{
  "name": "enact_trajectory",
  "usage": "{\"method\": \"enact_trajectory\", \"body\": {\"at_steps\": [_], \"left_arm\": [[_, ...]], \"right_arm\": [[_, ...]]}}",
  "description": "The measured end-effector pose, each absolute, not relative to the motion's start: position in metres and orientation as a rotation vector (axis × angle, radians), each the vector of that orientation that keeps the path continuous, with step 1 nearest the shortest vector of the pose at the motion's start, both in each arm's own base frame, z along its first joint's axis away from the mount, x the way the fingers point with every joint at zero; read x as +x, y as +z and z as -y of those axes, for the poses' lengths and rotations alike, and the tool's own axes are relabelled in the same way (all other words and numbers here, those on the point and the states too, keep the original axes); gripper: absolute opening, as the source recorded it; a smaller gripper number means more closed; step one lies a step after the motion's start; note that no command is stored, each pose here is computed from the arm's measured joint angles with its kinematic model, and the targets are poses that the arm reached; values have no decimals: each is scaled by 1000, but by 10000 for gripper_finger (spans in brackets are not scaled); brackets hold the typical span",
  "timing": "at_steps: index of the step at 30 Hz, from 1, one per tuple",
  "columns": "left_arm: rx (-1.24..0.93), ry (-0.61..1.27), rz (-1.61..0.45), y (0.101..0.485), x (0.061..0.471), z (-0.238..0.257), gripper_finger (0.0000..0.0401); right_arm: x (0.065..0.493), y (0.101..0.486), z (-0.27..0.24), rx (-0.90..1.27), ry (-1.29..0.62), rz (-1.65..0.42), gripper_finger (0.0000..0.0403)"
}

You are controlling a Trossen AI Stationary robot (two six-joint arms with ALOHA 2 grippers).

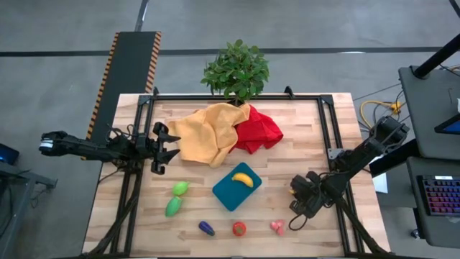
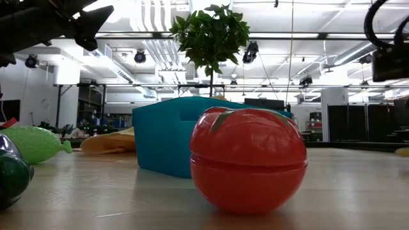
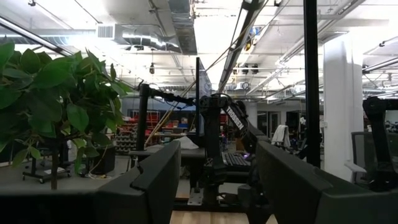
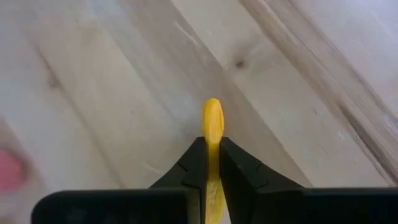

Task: Pick and placing Produce into tupperware
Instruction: Put the yellow corn into the blue bin

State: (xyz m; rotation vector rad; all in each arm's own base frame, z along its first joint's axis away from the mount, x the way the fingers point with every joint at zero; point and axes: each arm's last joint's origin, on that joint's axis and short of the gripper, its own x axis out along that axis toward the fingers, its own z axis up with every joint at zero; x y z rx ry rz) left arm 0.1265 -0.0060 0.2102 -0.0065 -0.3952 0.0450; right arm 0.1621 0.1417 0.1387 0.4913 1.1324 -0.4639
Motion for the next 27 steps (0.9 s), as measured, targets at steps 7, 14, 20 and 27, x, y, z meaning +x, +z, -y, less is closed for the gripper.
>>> {"method": "enact_trajectory", "body": {"at_steps": [7, 14, 20, 27], "left_arm": [[-6, 45, 395, 210, 126, 6, 196], [-6, 46, 395, 210, 127, 6, 196], [-5, 46, 392, 210, 127, 6, 196], [-5, 46, 392, 210, 127, 6, 196]], "right_arm": [[168, 147, -145, 445, -438, -1078, 27], [193, 178, -151, 302, -378, -910, 27], [223, 209, -150, 181, -291, -773, 27], [253, 230, -129, 71, -261, -684, 27]]}}
